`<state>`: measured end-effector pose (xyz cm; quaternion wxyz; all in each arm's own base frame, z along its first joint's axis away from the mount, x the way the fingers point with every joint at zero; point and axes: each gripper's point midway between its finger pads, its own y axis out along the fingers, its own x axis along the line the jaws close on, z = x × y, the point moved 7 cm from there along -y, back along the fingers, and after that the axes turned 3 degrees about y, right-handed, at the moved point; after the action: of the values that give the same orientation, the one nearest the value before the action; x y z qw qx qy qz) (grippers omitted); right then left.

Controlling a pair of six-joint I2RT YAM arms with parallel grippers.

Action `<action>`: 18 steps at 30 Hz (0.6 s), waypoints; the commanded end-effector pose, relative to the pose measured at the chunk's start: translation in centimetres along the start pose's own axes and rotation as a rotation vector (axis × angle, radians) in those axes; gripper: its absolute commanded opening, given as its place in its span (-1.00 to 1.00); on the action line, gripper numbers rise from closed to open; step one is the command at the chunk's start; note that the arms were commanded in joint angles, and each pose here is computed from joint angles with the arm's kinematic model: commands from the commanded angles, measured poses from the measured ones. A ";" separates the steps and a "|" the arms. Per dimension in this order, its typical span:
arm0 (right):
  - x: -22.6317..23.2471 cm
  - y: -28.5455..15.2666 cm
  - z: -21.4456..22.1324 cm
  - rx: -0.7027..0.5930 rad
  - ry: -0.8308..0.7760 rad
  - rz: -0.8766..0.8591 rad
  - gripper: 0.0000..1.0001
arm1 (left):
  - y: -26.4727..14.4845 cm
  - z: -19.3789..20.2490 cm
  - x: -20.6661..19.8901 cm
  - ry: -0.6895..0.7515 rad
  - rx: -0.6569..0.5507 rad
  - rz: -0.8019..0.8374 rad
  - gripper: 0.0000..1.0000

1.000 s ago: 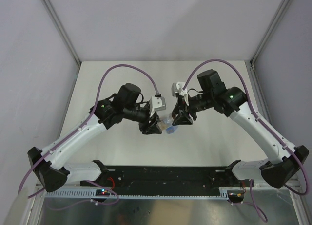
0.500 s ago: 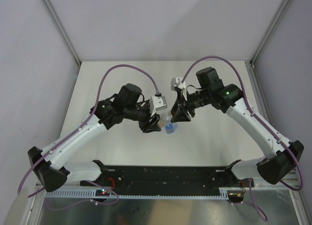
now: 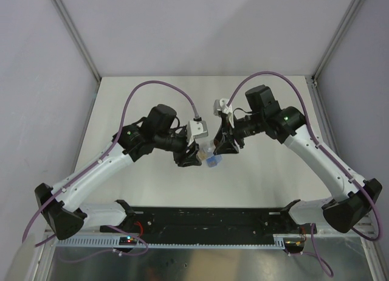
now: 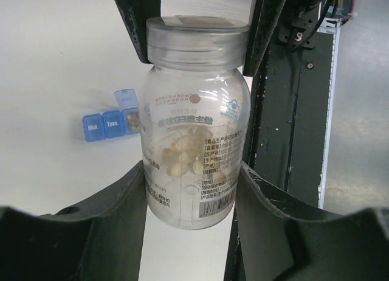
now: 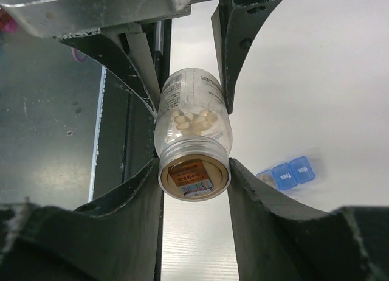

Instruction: Sort the pills into containers

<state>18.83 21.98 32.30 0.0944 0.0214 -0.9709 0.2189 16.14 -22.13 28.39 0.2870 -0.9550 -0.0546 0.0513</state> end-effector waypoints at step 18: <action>0.7 0.3 -0.8 -0.012 -0.032 0.018 0.73 | -0.2 -1.7 -0.1 0.008 -0.088 0.055 -1.00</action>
<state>18.25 22.34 32.31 0.0900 0.0188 -0.9697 0.2261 16.16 -22.44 28.57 0.2725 -0.9595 -0.0390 0.0589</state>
